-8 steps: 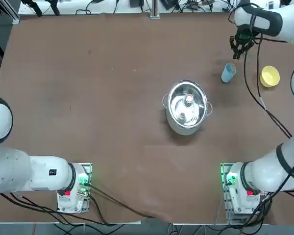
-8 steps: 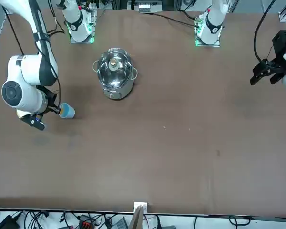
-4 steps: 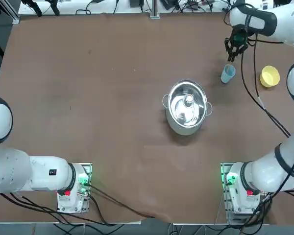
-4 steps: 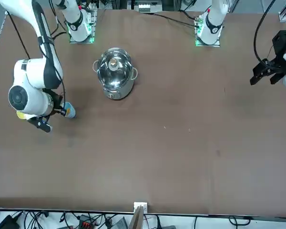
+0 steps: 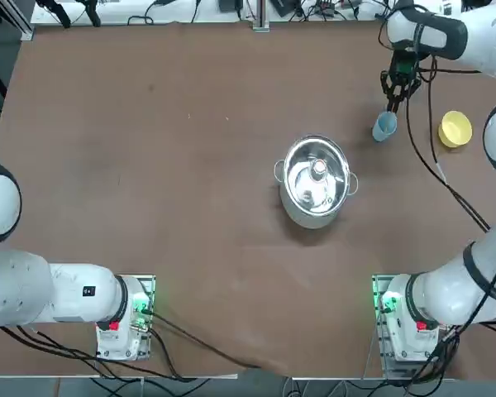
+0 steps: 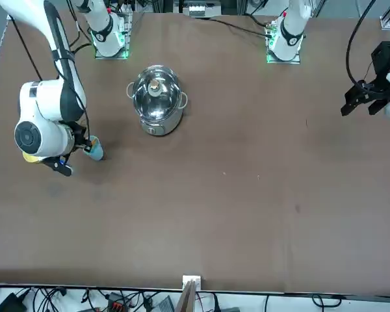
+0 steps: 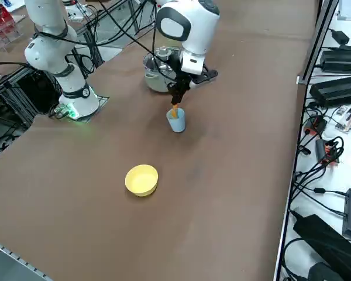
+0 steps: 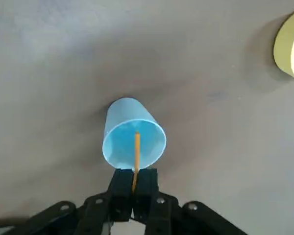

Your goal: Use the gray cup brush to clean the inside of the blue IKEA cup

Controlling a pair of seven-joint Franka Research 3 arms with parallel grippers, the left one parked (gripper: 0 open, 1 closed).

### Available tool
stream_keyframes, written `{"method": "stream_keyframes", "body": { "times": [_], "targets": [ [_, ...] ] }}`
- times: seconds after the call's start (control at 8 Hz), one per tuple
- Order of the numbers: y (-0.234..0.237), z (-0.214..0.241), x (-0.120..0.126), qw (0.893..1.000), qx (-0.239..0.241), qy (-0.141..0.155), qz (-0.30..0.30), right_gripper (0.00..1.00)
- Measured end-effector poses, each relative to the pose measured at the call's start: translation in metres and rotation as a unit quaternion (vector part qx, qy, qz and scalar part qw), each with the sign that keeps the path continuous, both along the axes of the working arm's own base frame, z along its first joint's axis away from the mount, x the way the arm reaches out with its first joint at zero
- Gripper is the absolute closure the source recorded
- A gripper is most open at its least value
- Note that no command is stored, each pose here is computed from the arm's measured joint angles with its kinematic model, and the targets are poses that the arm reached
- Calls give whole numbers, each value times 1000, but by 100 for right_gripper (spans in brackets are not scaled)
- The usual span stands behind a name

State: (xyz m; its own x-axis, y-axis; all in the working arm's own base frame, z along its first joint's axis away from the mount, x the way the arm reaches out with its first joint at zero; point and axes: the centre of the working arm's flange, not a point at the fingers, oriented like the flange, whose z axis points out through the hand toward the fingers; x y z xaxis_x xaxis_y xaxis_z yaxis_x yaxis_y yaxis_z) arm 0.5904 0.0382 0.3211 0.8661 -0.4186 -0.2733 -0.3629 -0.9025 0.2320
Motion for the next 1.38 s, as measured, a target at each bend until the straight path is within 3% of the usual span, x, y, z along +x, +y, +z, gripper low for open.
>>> {"method": "stream_keyframes", "body": {
  "times": [0.75, 1.38],
  "targets": [
    [-20, 1, 6, 1000, -26, -1, 3, 96],
    [-6, 34, 45, 999, 14, -47, -18, 96]
  ]
}}
